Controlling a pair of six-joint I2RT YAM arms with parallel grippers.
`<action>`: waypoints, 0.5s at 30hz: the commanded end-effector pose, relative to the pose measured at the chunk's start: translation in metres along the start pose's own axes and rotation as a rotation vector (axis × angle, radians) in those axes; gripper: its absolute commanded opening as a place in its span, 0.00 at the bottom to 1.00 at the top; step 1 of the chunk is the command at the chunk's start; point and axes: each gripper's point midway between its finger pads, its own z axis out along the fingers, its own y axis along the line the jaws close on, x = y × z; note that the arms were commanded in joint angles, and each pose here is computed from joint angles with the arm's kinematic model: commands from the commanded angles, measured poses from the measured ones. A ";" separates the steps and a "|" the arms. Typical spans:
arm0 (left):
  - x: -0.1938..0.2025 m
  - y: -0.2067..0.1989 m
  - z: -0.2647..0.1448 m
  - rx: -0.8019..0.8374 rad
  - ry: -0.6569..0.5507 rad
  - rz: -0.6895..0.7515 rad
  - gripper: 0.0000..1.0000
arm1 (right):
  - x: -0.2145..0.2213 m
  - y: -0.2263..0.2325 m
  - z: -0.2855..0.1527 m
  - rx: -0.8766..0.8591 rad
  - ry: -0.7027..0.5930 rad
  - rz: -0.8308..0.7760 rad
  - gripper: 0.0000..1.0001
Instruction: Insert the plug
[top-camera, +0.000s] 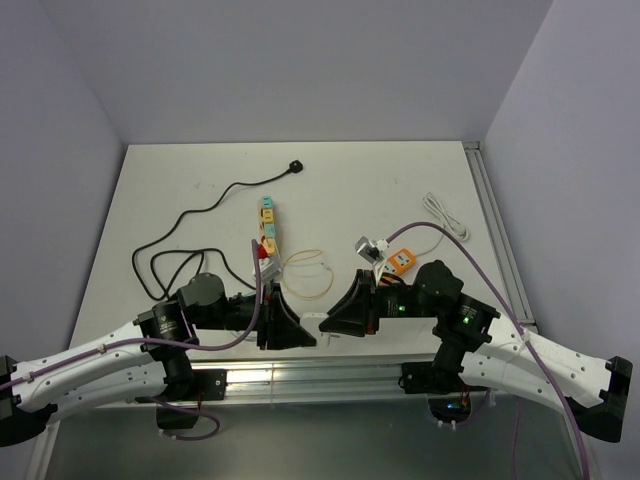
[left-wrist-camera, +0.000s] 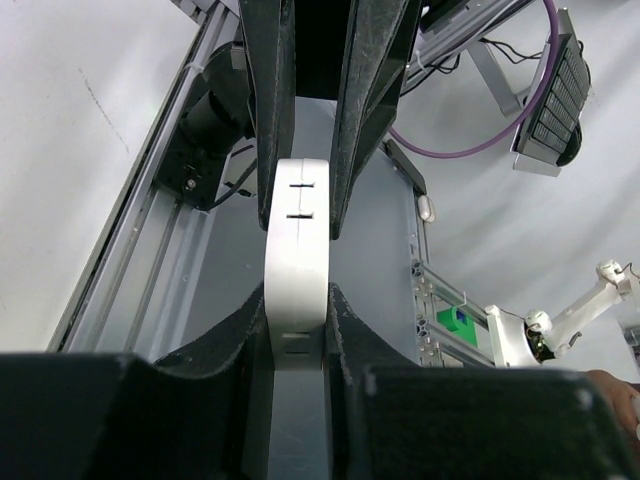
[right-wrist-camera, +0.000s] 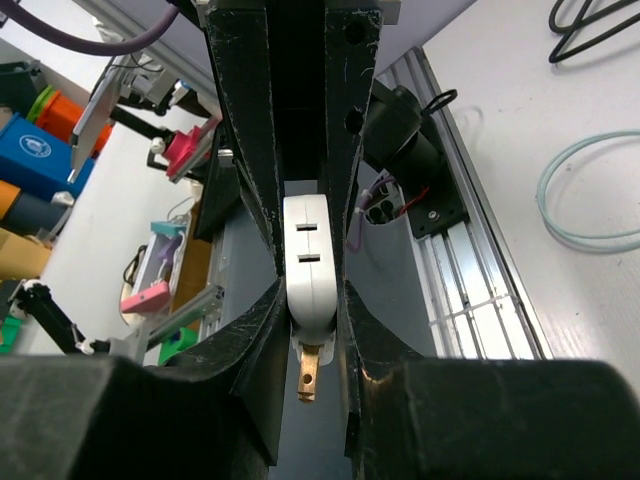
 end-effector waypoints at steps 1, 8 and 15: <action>-0.012 -0.008 0.000 0.017 -0.039 0.030 0.08 | -0.021 0.018 0.002 -0.058 -0.071 -0.038 0.00; -0.018 -0.008 0.001 0.030 -0.086 0.001 0.84 | -0.028 0.016 0.000 -0.035 -0.127 -0.024 0.00; -0.026 -0.002 0.006 0.005 -0.129 -0.019 0.69 | -0.035 0.018 -0.001 -0.034 -0.170 -0.006 0.00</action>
